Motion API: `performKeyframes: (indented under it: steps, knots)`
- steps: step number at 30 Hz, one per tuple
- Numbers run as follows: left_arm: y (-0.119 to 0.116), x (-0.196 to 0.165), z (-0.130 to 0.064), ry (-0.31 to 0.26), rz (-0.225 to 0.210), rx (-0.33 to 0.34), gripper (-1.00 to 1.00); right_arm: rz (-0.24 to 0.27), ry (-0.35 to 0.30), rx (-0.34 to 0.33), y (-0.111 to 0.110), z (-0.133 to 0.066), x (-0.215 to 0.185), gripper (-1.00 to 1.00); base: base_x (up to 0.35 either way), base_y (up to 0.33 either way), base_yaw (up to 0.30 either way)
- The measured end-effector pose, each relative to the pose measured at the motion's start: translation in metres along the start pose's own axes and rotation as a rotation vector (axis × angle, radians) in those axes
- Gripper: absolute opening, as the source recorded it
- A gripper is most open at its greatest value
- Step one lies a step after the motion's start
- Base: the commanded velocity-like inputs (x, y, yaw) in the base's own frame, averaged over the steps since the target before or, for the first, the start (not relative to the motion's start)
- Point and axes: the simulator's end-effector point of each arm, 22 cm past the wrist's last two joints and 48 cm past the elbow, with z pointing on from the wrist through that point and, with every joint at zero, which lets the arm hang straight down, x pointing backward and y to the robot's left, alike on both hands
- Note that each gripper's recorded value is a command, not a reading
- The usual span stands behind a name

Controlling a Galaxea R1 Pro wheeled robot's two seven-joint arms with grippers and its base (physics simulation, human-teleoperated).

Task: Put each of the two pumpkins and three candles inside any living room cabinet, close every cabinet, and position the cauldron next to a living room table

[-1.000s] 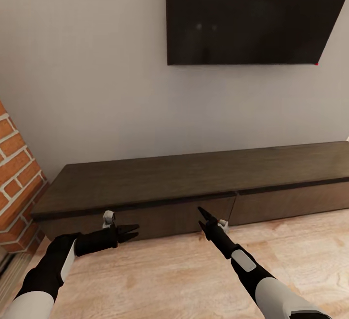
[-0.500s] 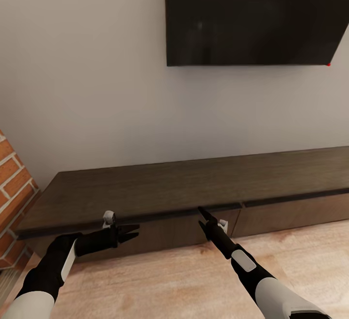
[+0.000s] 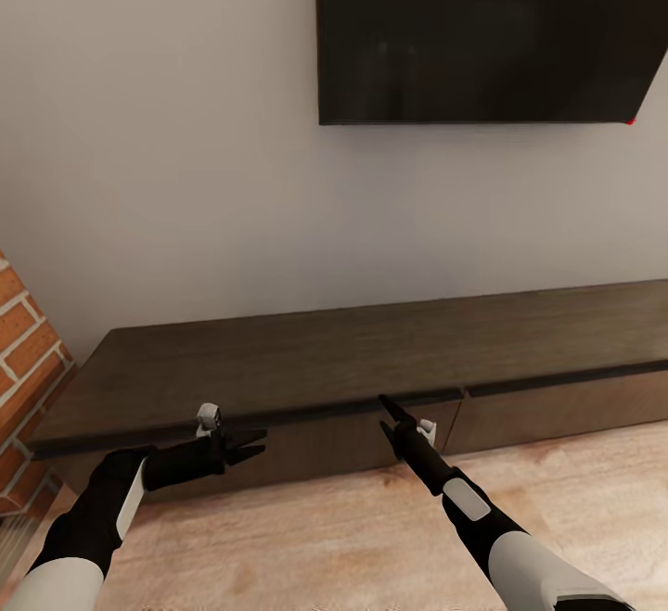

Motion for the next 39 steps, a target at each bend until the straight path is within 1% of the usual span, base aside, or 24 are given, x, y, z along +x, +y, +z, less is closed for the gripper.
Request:
performKeyframes:
  steps: [3,6,9,16,19,24,26,39]
  knots:
    - [0.006,0.002,0.001,0.003,-0.011,-0.004,1.00,0.005,0.001,0.002,-0.006,-0.001,0.001,1.00,0.000,0.000,0.000]
    - [0.012,0.004,0.001,0.005,-0.022,-0.008,1.00,0.007,0.000,-0.027,-0.005,-0.002,0.002,1.00,0.000,0.000,0.000]
    - [0.018,0.006,0.002,0.008,-0.034,-0.011,1.00,0.013,0.000,-0.035,-0.010,-0.003,0.003,1.00,0.000,0.000,0.000]
    - [0.032,0.011,0.004,0.014,-0.061,-0.020,1.00,0.028,0.001,-0.019,-0.026,-0.005,0.005,1.00,0.000,0.000,0.000]
    - [0.038,0.013,0.004,0.016,-0.072,-0.023,1.00,0.027,-0.001,-0.014,-0.033,-0.009,0.000,1.00,0.000,0.000,0.000]
    - [0.047,0.017,0.006,0.021,-0.091,-0.028,1.00,0.032,-0.002,-0.046,-0.036,-0.015,-0.005,1.00,0.000,0.000,0.000]
    - [0.051,0.019,0.006,0.023,-0.099,-0.030,1.00,0.035,-0.003,-0.046,-0.040,-0.016,-0.006,1.00,0.000,0.000,0.000]
    - [0.076,0.031,0.009,0.034,-0.150,-0.045,1.00,0.056,-0.001,-0.008,-0.071,-0.022,-0.004,1.00,0.000,0.000,0.000]
